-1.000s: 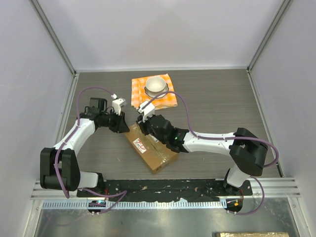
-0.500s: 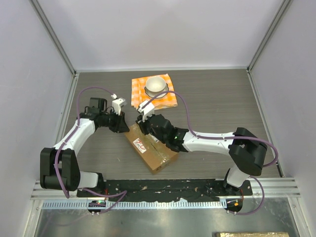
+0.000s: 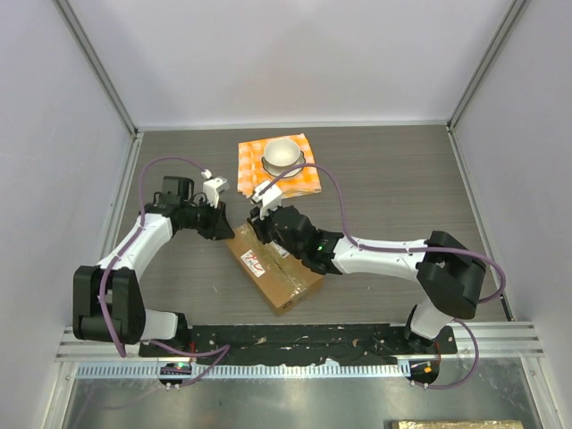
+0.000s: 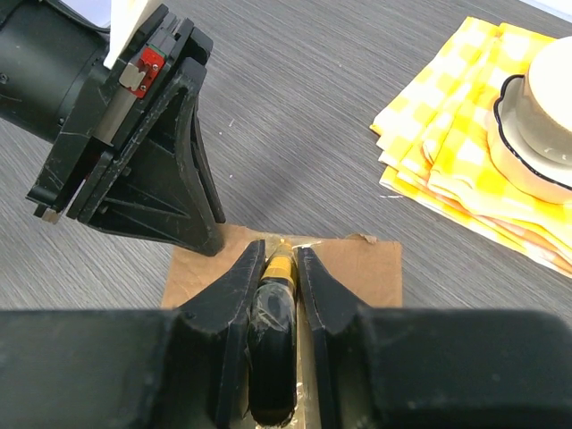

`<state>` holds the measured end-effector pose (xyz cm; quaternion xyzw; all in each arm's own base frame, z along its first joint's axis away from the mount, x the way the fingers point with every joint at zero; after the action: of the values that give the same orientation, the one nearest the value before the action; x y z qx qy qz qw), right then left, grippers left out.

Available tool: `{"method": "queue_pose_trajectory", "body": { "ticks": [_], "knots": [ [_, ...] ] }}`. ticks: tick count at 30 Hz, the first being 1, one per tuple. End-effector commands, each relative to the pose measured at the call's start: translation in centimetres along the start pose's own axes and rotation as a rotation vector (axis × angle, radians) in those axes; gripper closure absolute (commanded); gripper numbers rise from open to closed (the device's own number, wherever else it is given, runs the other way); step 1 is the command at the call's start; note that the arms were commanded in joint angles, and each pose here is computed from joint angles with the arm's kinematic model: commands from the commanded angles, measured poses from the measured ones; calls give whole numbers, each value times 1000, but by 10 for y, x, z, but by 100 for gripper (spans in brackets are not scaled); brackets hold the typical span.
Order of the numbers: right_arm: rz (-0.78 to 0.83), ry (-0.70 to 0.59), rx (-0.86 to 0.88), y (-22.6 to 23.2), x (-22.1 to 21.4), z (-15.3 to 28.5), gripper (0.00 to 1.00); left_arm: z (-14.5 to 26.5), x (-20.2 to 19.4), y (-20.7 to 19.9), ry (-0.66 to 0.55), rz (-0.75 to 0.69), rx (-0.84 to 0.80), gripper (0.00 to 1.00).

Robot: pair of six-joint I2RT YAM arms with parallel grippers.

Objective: Unpack the express box

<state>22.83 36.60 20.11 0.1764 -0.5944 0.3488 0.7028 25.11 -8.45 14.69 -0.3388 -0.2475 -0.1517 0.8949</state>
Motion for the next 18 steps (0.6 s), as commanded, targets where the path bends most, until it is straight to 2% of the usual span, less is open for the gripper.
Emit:
{"method": "queue_pose_trajectory", "body": {
  "ticks": [1, 18],
  "knots": [
    [-28, -49, -5, -1, 18, 15, 99, -7, -14, 13, 65, 29, 63, 85],
    [31, -46, -49, -1, 25, 22, 99, -8, -14, 11, 68, 37, 62, 89]
  ]
}}
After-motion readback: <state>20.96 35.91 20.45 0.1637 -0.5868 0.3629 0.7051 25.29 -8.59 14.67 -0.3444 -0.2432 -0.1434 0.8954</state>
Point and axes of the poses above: each gripper's point midway between its finger pads, its own z axis back along the fingers, its own y axis along the line the jaws close on, x = y × z, the point moved 7 cm from there along z, back along the fingers, and after that the axes turned 13 degrees about z, right-handed, at the moved point
